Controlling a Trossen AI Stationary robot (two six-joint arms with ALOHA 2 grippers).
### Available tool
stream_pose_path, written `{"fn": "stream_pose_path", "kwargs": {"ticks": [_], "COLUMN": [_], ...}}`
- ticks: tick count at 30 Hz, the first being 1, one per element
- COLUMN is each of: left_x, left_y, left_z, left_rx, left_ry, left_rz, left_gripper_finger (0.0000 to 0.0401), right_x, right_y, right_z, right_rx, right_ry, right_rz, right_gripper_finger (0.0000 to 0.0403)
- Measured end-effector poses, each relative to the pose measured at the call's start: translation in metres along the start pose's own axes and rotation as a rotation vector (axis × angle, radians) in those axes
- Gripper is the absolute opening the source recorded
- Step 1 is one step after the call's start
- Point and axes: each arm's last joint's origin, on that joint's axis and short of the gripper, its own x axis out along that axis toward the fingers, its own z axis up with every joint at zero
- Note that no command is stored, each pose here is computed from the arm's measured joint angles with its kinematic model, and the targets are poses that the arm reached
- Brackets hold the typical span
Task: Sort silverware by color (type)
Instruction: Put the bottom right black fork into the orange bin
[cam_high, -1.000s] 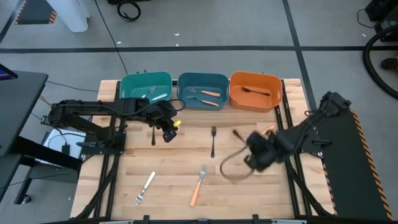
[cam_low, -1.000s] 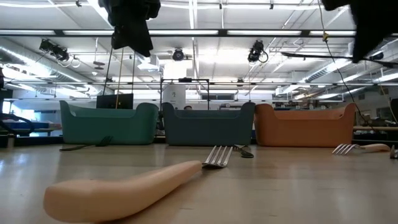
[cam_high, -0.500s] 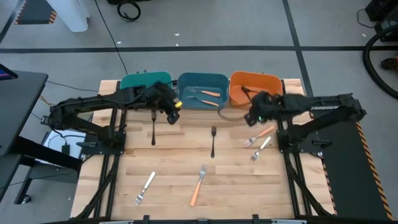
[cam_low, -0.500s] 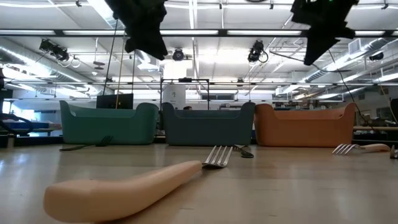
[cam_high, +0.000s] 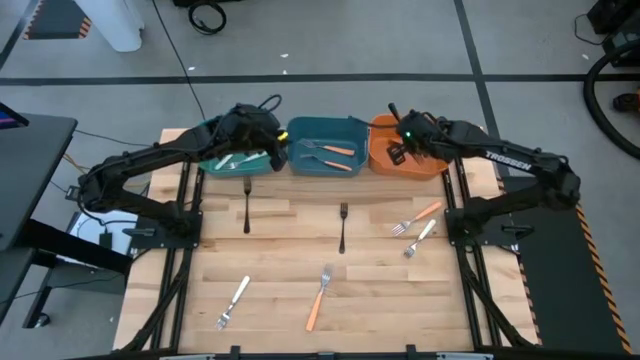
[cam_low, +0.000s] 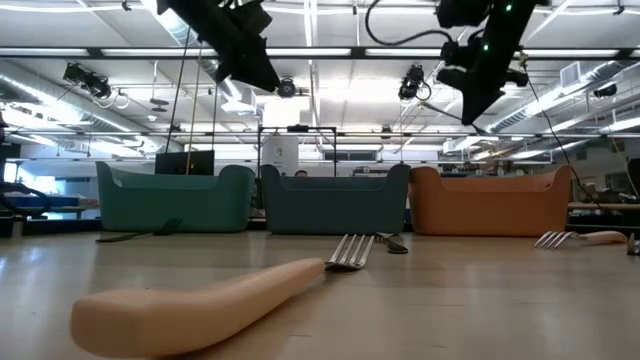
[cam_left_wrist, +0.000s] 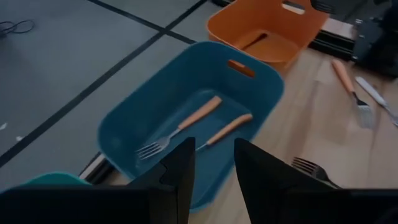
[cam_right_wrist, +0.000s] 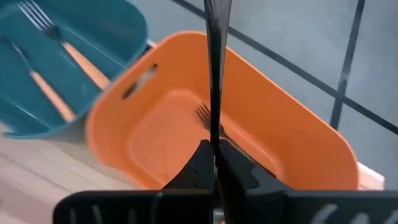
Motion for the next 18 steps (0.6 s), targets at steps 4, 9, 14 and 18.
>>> {"fn": "stream_pose_path", "kwargs": {"ticks": [4, 9, 14, 18], "left_x": [0.001, 0.001, 0.001, 0.001], "left_y": [0.009, 0.016, 0.021, 0.024], "left_z": [0.001, 0.001, 0.001, 0.001], "left_rx": [-0.029, -0.094, -0.206, -0.224], "left_ry": [-0.001, -0.002, -0.006, -0.008], "left_rz": [0.025, 0.047, 0.062, 0.07], "left_gripper_finger": [0.0121, 0.0121, 0.0121, 0.0121], "right_x": [0.017, 0.04, 0.06, 0.072], "right_y": [-0.01, -0.019, -0.027, -0.032], "right_z": [0.005, 0.011, 0.013, 0.013], "right_rx": [-0.086, -0.266, -0.385, -0.414], "right_ry": [0.061, 0.126, 0.194, 0.239], "right_rz": [-0.031, 0.001, 0.05, 0.051], "right_gripper_finger": [0.001, 0.001, 0.0011, 0.0013]}}
